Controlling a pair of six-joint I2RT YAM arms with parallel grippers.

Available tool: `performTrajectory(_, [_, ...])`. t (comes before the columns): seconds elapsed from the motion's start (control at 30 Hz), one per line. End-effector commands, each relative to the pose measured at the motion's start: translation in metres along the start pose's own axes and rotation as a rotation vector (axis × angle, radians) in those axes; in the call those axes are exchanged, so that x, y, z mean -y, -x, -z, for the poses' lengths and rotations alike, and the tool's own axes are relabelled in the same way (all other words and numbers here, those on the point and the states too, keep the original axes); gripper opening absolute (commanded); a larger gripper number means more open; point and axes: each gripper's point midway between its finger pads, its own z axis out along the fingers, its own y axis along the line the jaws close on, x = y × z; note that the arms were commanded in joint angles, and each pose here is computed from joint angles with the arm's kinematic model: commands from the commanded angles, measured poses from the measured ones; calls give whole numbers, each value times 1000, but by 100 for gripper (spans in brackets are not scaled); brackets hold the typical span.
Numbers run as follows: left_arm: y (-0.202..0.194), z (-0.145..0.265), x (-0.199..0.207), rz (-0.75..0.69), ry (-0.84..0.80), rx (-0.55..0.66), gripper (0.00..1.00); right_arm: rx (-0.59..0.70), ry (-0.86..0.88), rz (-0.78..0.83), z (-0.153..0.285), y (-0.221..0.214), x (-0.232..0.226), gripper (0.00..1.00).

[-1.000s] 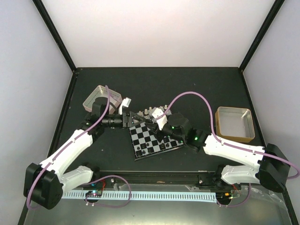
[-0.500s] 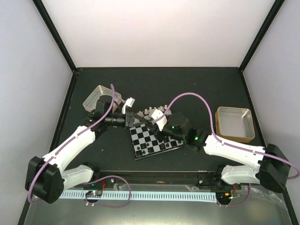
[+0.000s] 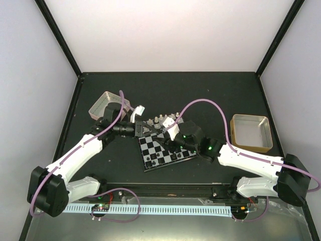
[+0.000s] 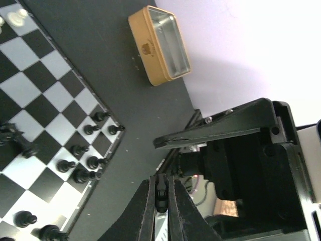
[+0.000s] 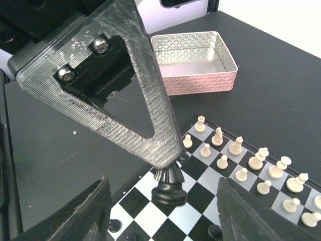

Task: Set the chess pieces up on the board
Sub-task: Place the chess piece on the chessboard.

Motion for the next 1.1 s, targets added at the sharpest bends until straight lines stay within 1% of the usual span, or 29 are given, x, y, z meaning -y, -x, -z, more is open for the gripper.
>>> performTrajectory(0.0, [14, 6, 3, -87, 82, 56, 1, 26, -37, -75, 11, 10, 6, 62])
performTrajectory(0.1, [14, 7, -12, -103, 193, 70, 2, 47, -67, -129, 24, 8, 11, 68])
performTrajectory(0.17, [13, 5, -18, -125, 250, 74, 2, 66, -115, -189, 35, 7, 20, 69])
performTrajectory(0.3, [7, -8, -22, -183, 344, 69, 1, 81, -340, -372, 61, -10, 64, 69])
performTrajectory(0.5, [-7, -47, -10, -317, 411, 35, 2, 62, -610, -717, 102, -69, 126, 69])
performTrajectory(0.63, [-16, -73, -3, -399, 475, 12, 1, 38, -685, -881, 124, -100, 144, 69])
performTrajectory(0.67, [-22, -83, -6, -411, 495, -14, 2, 27, -690, -904, 127, -103, 146, 69])
performTrajectory(0.77, [-29, -101, -1, -470, 538, -41, 2, -65, -689, -963, 133, -119, 145, 69])
performTrajectory(0.9, [-42, -123, -5, -517, 580, -80, 2, -196, -668, -980, 129, -134, 139, 69])
performTrajectory(0.97, [-48, -132, -11, -527, 607, -98, 2, -225, -678, -984, 130, -140, 138, 69])
performTrajectory(1.07, [-54, -143, -19, -553, 639, -123, 2, -232, -679, -990, 129, -144, 137, 69])
